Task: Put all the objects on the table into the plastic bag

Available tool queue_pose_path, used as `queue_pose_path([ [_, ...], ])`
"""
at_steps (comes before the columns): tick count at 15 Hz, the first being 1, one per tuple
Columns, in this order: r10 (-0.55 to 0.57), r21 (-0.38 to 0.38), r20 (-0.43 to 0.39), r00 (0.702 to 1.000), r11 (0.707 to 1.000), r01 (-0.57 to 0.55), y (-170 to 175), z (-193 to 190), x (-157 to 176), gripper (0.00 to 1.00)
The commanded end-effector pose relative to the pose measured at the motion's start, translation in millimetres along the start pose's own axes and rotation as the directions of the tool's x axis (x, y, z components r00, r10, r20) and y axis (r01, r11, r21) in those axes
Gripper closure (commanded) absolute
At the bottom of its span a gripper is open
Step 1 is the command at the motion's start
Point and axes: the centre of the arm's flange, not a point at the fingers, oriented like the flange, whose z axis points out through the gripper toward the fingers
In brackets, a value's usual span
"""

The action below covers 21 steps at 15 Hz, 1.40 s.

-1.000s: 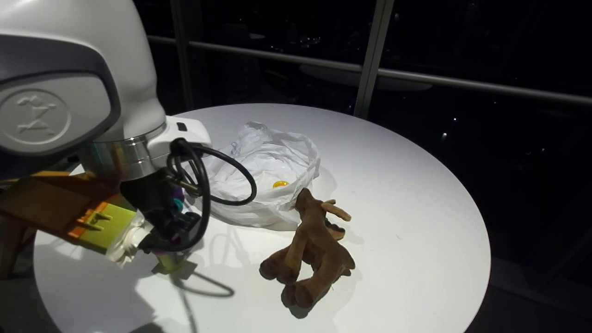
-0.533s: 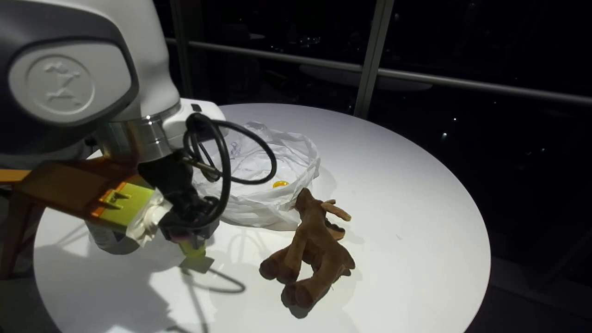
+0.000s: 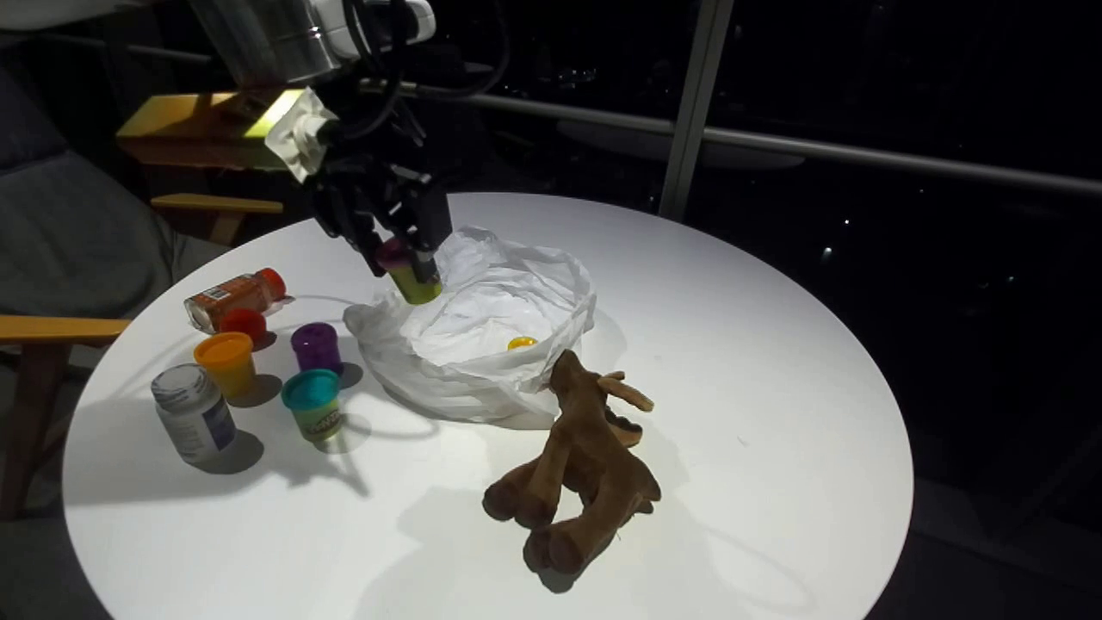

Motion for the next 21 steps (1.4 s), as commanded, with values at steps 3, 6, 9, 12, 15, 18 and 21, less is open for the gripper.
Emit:
queue_pose_path([
  [3, 0.048, 0.014, 0.073, 0.996, 0.999, -0.049, -15, 45, 43, 0.78],
  [6, 0.075, 0.034, 0.133, 0.988, 0.996, -0.08, -9, 84, 41, 0.78],
  [9, 0.115, 0.017, 0.134, 0.984, 0.993, -0.118, 4, 108, 42, 0.78],
  [12, 0.143, 0.025, 0.144, 0.979, 0.989, -0.148, 17, 117, 44, 0.78],
  [15, 0.167, 0.067, 0.168, 0.971, 0.981, -0.18, 31, 129, 40, 0.78],
  [18, 0.205, 0.094, 0.171, 0.964, 0.97, -0.223, 46, 128, 38, 0.29],
  [21, 0.239, 0.1, 0.12, 0.964, 0.963, -0.251, 52, 98, 42, 0.13],
])
